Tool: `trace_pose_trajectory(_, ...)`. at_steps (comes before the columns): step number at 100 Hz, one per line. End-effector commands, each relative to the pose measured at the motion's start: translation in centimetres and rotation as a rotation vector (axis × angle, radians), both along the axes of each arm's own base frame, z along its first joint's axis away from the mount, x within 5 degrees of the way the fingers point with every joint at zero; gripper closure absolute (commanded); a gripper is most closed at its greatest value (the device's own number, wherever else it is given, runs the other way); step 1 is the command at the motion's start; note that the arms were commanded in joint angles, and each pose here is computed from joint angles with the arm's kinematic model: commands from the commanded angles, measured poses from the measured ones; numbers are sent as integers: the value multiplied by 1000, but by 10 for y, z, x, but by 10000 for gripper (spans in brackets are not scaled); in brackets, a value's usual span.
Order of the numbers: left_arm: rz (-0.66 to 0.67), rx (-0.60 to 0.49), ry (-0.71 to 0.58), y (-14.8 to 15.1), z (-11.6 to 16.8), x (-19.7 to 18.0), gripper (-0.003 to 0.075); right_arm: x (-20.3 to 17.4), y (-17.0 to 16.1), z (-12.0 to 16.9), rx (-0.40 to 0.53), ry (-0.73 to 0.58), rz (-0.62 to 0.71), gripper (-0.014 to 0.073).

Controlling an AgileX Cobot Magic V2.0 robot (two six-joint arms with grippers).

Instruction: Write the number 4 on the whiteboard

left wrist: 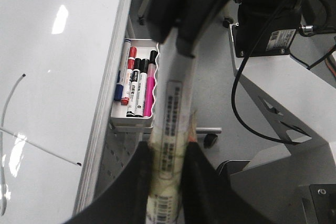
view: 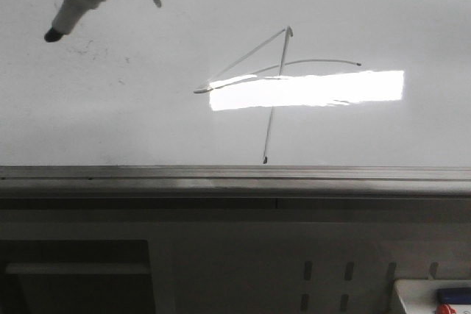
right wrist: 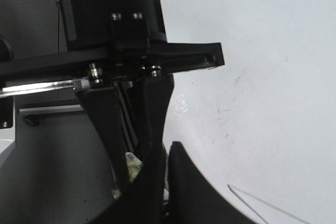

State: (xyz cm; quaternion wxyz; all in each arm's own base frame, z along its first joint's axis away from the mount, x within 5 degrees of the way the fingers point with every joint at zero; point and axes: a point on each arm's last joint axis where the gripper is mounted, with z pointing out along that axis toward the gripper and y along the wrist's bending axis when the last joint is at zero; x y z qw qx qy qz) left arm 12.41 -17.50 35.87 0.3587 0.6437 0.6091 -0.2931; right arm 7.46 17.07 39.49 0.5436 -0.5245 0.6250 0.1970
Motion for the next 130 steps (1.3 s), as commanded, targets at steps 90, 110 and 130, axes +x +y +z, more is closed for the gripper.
trace_pose_trajectory(90,670,-294,274,-9,-63,54,741,-9,-62,34,153,-101,-111,655)
trace_pose_trajectory(110,902,-326,267,2,-78,63,741,-10,-87,27,204,-84,-206,655)
trace_pose_trajectory(130,1040,-346,173,7,-76,67,741,-11,-99,22,225,-69,-251,655)
